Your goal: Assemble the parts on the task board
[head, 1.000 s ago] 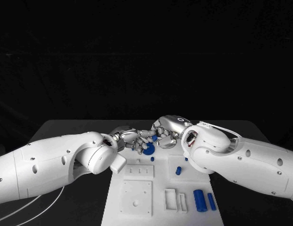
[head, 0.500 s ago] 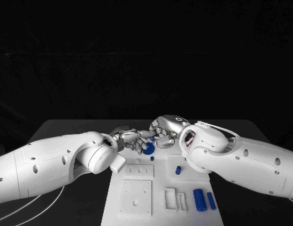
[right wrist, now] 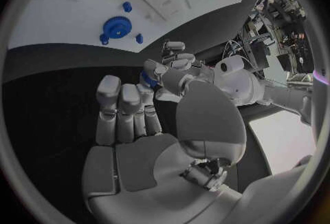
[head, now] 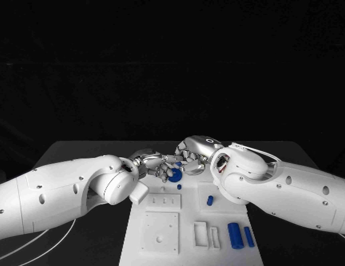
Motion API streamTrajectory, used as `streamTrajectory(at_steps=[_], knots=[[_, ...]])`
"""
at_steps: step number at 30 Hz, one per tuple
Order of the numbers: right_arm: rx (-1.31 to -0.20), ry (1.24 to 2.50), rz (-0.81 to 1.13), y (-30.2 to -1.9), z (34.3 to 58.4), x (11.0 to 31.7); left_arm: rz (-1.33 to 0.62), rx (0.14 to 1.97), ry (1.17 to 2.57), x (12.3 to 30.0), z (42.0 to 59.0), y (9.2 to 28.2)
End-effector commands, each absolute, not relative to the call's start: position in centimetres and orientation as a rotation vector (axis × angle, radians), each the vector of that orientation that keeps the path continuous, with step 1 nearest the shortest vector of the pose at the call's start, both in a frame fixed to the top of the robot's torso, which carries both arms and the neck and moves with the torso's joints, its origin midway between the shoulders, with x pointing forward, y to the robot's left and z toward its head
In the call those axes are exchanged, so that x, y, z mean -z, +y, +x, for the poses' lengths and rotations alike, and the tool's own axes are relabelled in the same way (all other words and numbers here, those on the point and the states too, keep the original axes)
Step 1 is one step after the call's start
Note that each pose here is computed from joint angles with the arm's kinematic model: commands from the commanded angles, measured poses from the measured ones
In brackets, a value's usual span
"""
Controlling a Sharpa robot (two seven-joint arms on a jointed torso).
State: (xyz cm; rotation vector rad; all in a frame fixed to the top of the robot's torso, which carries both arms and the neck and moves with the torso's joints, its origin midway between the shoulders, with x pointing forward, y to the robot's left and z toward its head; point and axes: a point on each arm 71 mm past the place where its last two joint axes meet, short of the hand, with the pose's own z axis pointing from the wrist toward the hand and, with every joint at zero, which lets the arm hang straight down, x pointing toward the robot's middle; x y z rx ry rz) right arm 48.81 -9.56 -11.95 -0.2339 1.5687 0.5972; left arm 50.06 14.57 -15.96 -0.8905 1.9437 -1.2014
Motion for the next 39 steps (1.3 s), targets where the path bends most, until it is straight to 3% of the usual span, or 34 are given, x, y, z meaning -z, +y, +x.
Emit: streamTrajectory(at_steps=[1, 39], knots=[[-0.608, 1.587, -0.267, -9.07, 48.52, 12.20, -0.861, 1.235, 1.940, 15.59, 49.99, 14.09], [-0.602, 1.602, -0.277, -9.04, 48.36, 12.57, -0.845, 1.203, 1.962, 15.75, 50.16, 14.18]])
